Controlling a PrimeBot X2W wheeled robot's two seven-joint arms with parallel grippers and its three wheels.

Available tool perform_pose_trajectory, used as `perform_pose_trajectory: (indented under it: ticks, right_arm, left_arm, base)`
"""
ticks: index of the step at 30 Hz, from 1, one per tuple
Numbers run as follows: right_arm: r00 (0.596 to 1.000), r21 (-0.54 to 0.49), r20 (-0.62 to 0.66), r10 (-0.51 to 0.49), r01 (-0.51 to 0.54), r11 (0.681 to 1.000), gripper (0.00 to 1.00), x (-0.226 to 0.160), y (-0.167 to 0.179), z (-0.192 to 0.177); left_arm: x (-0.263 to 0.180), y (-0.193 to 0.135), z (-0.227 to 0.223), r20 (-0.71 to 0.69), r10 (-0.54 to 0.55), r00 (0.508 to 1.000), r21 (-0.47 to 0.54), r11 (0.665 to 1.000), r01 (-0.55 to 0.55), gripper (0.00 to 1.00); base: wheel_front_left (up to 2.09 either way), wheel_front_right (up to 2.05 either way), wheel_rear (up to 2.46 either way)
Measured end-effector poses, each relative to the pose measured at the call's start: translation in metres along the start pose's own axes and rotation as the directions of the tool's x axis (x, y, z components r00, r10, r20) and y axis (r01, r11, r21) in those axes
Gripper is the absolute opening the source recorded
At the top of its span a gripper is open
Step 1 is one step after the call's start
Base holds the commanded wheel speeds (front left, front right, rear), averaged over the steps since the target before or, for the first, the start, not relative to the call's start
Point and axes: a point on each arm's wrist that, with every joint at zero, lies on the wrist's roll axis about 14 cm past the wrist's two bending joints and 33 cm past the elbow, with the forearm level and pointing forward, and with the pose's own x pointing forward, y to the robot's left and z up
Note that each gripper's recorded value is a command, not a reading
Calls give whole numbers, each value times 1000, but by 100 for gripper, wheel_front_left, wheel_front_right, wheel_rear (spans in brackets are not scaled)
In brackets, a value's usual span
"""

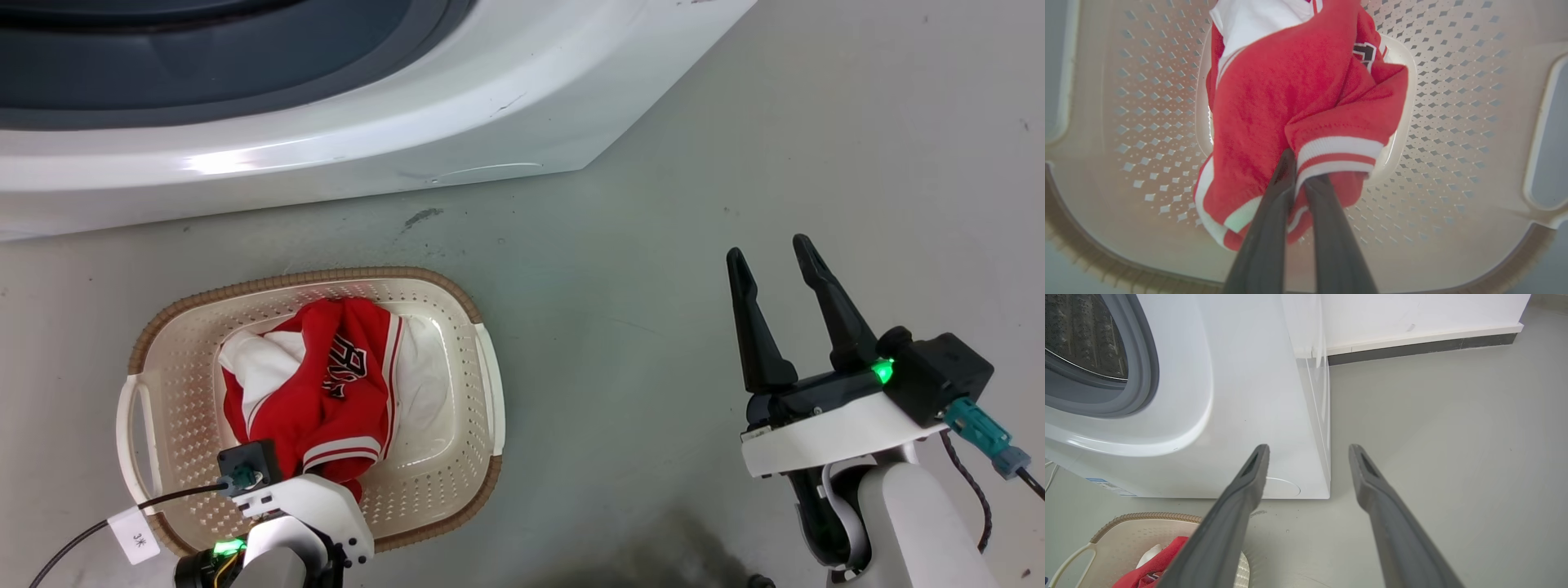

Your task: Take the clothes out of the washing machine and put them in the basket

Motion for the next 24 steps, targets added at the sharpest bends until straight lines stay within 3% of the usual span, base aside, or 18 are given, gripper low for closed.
perform_pose_trajectory:
  ticks: [4,5,6,17,21,24]
  right_arm:
    - [1000,-1,8,8,-8,1000,100,2,2,2]
    - [1000,-3,8,10,-10,1000,100,1,3,2]
    - [1000,-6,9,12,-12,1000,100,1,4,3]
    - [994,-41,109,22,-18,999,100,-32,12,45]
    - [990,-54,139,19,-11,998,100,-47,13,57]
    - [985,-65,173,15,-3,998,100,-66,13,71]
  left_arm:
    - [-1,0,-2,-24,-9,1000,14,1000,10,0]
    - [-3,0,-2,-30,-11,999,18,1000,12,25]
    - [-4,-2,0,-33,-19,999,25,1000,19,98]
    - [-50,-5,23,73,-62,995,21,998,60,100]
    - [-67,-8,42,157,-79,984,9,997,79,100]
    - [-94,-11,78,322,-100,941,-4,994,107,100]
  base:
    - [0,0,0]
    - [0,0,0]
    - [0,0,0]
    - [0,0,0]
    - [0,0,0]
    - [0,0,0]
